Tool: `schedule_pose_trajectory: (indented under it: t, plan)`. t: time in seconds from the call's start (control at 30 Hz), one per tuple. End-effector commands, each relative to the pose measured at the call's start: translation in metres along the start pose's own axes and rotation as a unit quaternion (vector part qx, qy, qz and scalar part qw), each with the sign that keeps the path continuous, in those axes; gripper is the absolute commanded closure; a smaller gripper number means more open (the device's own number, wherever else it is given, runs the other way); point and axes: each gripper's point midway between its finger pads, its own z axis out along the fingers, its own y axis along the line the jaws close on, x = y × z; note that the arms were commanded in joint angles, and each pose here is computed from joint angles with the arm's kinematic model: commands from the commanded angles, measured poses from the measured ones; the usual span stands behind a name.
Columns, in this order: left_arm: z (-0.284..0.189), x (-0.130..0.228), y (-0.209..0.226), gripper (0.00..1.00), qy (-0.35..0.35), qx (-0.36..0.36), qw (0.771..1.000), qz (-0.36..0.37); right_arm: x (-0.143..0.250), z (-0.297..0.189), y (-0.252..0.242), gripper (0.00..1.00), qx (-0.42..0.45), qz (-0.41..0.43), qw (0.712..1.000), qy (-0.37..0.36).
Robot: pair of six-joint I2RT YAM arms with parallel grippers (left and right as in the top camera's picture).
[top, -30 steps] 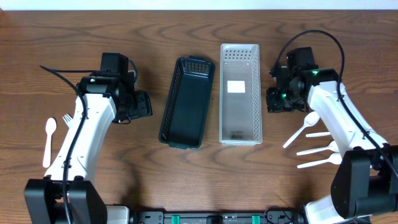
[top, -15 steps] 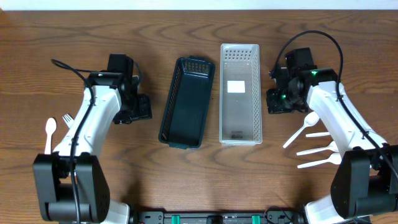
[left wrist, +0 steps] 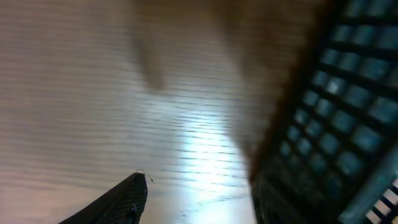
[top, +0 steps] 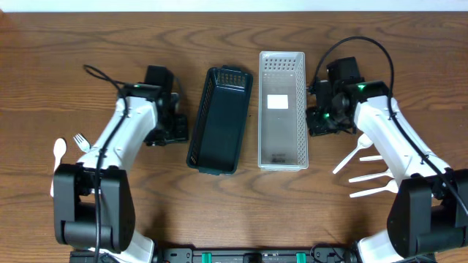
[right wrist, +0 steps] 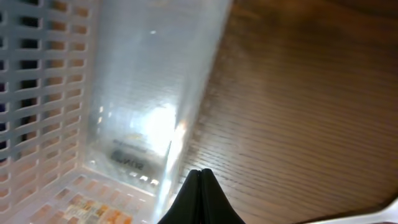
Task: Pack container
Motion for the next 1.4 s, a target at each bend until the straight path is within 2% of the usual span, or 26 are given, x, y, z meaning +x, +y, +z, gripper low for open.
schedule_pose_trajectory:
  t: [0.0,0.3,1.13,1.2,1.27,1.37]
  plan:
    - [0.001,0.001,-0.010,0.38,-0.001,-0.005,1.000,0.024,0.000,0.002,0.012,0.99,-0.019,-0.029,0.999,0.004]
    - [0.002,0.005,-0.022,0.38,0.001,-0.004,0.999,0.043,0.000,0.002,0.025,0.99,-0.056,-0.050,0.997,0.002]
    - [0.003,0.010,-0.036,0.37,0.002,-0.005,0.998,0.061,-0.002,0.002,0.026,0.99,-0.058,-0.065,0.996,-0.004]
    - [0.002,0.008,-0.030,0.27,-0.003,-0.022,0.998,0.061,-0.002,0.002,0.026,0.98,-0.058,-0.065,0.996,-0.005]
    - [0.002,0.006,-0.026,0.13,-0.006,-0.035,0.997,0.062,-0.003,0.002,0.026,0.97,-0.058,-0.065,0.996,-0.007]
    - [0.001,0.004,-0.020,0.01,-0.012,-0.052,0.997,0.062,-0.005,0.002,0.025,0.95,-0.055,-0.066,0.996,-0.011]
